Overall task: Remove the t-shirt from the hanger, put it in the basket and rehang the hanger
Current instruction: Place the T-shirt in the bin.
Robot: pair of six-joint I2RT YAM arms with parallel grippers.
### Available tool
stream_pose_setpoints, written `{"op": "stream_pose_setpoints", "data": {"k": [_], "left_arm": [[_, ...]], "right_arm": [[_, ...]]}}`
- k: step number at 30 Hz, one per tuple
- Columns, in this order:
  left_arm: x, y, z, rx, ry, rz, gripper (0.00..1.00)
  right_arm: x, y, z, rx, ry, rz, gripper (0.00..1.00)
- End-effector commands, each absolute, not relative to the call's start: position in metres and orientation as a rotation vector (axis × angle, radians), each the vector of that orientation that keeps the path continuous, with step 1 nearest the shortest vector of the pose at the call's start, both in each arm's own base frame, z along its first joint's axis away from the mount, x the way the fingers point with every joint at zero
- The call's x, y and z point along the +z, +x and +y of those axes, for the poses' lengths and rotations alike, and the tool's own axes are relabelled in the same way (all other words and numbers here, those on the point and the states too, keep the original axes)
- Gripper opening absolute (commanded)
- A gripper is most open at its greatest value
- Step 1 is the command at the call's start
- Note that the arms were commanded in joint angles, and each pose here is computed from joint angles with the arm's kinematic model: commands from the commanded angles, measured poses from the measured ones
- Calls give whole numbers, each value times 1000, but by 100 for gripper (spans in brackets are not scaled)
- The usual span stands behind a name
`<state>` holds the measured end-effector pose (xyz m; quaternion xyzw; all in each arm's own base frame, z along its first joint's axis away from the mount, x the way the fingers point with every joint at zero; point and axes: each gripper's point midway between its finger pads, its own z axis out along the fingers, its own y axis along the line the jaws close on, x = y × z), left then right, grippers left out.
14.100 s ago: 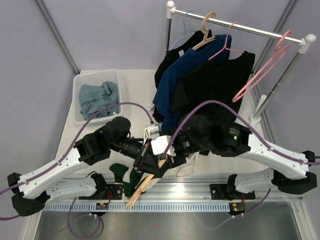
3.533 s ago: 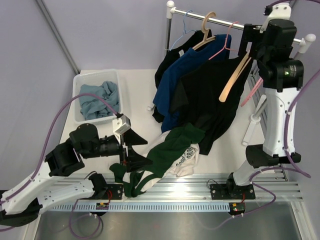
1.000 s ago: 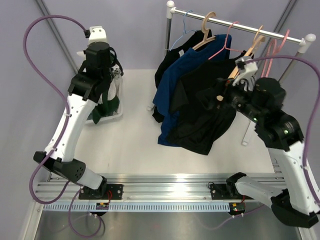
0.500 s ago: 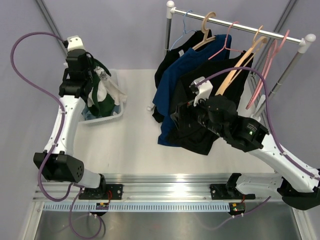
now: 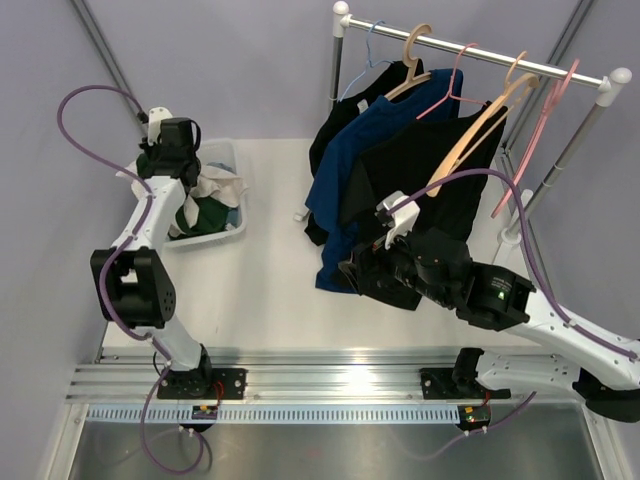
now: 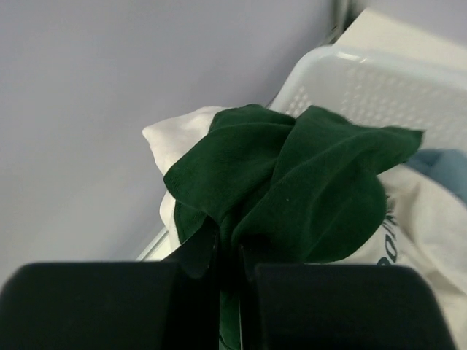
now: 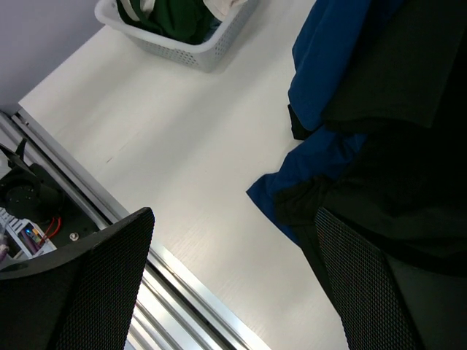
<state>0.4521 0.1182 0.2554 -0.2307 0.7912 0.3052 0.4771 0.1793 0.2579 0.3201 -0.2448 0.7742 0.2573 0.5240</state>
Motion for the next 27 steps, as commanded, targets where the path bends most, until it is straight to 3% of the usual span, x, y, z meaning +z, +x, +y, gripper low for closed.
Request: {"op": "stream_pose_setpoints", "data": {"k": [1,11,24,26,27], "left_arm": [[281,447,136,847,-655,1815,0],[179,516,48,272,-348,2077,0],[76,539,11,39,-261,2336,0],[75,537,9,32,-242,2345,11],[81,537,8,23,-234,2335,25]], "right_arm": [[344,179,253,668,-508,1771,100],[339,173,258,700,-541,1773,99],[345,168,254,733,-545,1753,99],[344,167,254,735,-547,1755,100],[345,167,253,735,-546,1752,99]]}}
